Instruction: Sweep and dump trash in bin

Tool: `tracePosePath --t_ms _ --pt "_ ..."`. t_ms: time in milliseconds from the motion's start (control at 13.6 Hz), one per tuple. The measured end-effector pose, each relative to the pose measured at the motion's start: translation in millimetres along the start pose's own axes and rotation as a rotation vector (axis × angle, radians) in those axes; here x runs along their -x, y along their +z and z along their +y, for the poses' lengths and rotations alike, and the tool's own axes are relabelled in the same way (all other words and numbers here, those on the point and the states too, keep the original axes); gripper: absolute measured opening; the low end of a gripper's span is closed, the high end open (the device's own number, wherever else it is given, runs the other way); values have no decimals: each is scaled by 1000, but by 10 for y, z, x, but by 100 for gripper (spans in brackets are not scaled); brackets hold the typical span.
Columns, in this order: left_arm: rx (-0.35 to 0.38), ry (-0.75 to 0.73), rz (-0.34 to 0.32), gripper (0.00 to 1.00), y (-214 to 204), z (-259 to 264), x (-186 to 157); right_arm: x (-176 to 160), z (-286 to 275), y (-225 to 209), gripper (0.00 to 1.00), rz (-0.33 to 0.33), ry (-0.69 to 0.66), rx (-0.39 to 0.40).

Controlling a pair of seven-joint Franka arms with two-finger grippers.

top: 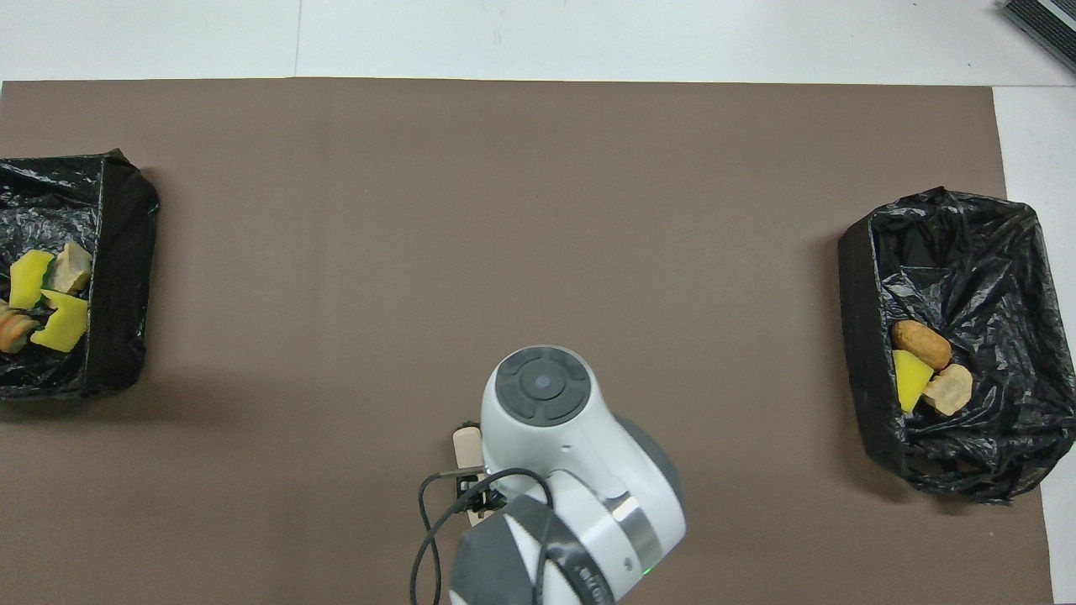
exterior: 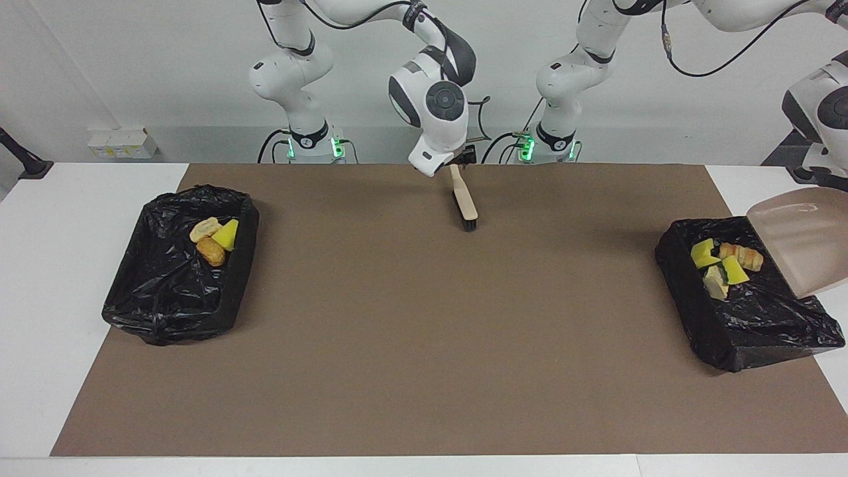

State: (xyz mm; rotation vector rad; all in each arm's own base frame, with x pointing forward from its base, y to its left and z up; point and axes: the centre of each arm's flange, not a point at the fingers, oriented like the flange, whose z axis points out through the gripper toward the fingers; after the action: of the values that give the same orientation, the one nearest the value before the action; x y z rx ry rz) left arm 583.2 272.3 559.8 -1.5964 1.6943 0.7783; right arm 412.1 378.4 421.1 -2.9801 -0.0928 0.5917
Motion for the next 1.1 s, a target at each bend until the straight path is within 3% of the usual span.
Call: tracePosePath --t_ms 221,368,589,810,1105 --pt "21 7 -8 32 -375 -8 -38 -264 653 -508 100 100 -69 16" --pt "27 18 34 32 -537 -81 -231 -454 1090 -782 100 145 -111 23" --pt "54 2 232 32 -735 -143 -668 -686 1781 -1092 100 199 -176 76" --pt "72 -46 377 32 -1060 -224 -1238 -753 2274 -1334 100 238 -199 115" --pt "156 -251 497 32 -1692 -226 -2248 -781 2888 -1608 100 279 -163 131"
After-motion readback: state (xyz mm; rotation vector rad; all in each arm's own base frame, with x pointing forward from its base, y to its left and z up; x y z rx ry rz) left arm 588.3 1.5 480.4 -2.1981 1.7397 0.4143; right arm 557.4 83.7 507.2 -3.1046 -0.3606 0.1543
